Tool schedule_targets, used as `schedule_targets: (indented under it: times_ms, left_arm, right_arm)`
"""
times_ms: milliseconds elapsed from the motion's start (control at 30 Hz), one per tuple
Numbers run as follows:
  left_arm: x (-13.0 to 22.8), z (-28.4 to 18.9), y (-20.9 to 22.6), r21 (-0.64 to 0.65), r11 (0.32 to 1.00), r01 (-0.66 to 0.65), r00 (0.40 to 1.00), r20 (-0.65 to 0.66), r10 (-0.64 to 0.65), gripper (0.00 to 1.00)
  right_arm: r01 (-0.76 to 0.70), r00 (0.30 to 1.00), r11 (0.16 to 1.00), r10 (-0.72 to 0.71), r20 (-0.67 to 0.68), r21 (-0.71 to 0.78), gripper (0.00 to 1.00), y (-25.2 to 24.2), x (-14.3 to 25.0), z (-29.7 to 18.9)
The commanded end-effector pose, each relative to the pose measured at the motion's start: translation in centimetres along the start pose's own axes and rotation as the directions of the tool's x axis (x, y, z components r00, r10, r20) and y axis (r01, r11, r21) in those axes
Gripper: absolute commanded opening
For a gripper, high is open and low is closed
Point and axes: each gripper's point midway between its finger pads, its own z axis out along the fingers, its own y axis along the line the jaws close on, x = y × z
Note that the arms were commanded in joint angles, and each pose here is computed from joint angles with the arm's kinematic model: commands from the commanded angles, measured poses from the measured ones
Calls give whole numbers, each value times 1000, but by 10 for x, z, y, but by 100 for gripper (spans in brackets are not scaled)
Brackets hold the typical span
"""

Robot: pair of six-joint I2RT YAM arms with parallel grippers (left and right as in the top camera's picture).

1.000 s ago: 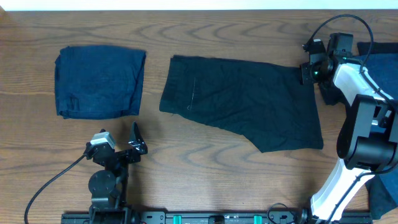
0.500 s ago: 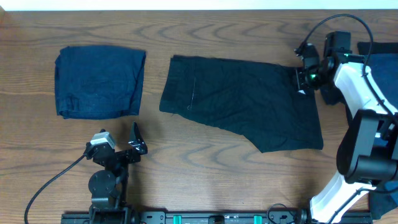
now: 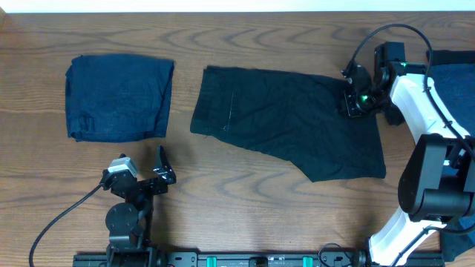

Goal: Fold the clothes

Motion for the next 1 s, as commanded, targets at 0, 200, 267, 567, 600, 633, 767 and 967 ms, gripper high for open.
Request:
schedule_targets:
  times_ms: [0,200,267,567,600,633,767,967]
  left_arm:
    - [16,1,7,-27,999,-18,999,-44,16,98]
    - [16,1,7,-27,999,-18,999,-44,16,98]
    - [16,1,7,-27,999,-18,999,-44,16,98]
    - [16,1,7,-27,999,-18,999,-44,16,98]
    - [16,1,7,-27,999,-17,999,-44,16,98]
    - [16,1,7,-26,1000,-17,999,-44,16,98]
    - [10,1,-5,35,999,-14,1000,-26,15,98]
    - [-28,-16,-59,288,957,-19,1000,-6,21,98]
  right_arm:
    - [-118,993,993,118,-31,12,1,9,7,-1]
    - [-99,990,995,100,-99,15,1,23,22,3]
    - [-88,991,996,89,-100,14,1,26,22,6]
    - [-81,993,997,82,-91,13,1,26,24,15]
    - [-81,992,997,82,-91,13,1,25,25,17]
    - [-81,993,997,81,-89,13,1,25,26,19]
    - [-80,993,997,81,-85,13,1,23,27,23]
    - [-78,994,997,79,-82,13,1,23,27,23]
